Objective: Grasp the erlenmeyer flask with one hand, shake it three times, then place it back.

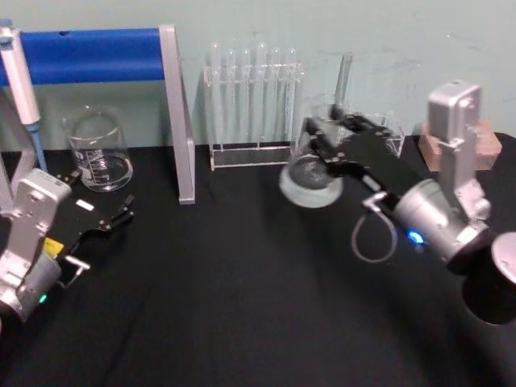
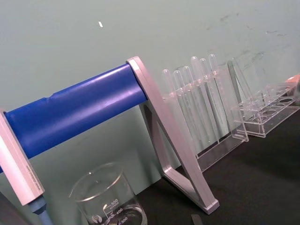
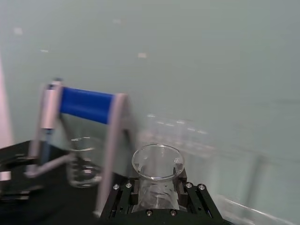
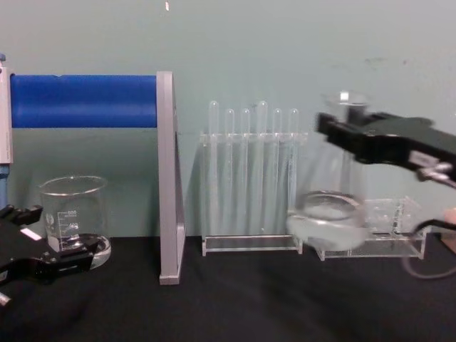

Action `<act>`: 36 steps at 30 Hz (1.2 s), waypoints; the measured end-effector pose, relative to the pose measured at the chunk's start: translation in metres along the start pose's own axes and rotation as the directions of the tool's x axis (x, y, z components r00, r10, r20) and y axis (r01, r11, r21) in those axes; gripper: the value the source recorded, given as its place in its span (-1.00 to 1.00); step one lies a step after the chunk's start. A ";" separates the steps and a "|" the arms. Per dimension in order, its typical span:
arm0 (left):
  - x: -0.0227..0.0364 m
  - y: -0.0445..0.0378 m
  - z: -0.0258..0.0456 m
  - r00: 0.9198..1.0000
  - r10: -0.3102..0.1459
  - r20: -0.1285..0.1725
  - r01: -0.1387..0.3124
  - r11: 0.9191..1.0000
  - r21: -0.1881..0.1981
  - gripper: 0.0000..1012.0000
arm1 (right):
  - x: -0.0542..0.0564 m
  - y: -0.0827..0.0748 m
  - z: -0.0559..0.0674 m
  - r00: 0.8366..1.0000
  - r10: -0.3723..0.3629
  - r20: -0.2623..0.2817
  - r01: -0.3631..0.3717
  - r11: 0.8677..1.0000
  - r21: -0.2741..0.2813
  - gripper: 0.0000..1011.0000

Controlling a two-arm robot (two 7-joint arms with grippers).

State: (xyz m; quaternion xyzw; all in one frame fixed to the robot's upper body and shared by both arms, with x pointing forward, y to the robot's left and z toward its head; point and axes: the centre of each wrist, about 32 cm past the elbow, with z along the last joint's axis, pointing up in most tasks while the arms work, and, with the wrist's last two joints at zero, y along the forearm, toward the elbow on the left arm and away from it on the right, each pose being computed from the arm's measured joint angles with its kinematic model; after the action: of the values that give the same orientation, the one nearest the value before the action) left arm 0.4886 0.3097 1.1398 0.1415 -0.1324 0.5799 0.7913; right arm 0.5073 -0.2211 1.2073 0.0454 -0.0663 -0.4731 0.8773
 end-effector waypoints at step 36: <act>0.0000 0.0000 0.0000 1.000 0.000 0.000 0.000 1.000 0.000 0.98 | -0.016 0.023 -0.005 0.984 0.175 -0.026 -0.176 0.984 -0.017 -0.11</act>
State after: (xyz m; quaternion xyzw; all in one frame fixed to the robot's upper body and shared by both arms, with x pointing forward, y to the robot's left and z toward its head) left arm 0.4886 0.3097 1.1397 0.1415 -0.1324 0.5799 0.7913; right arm 0.5179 -0.1948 1.2039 0.0366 -0.0550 -0.3939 0.9168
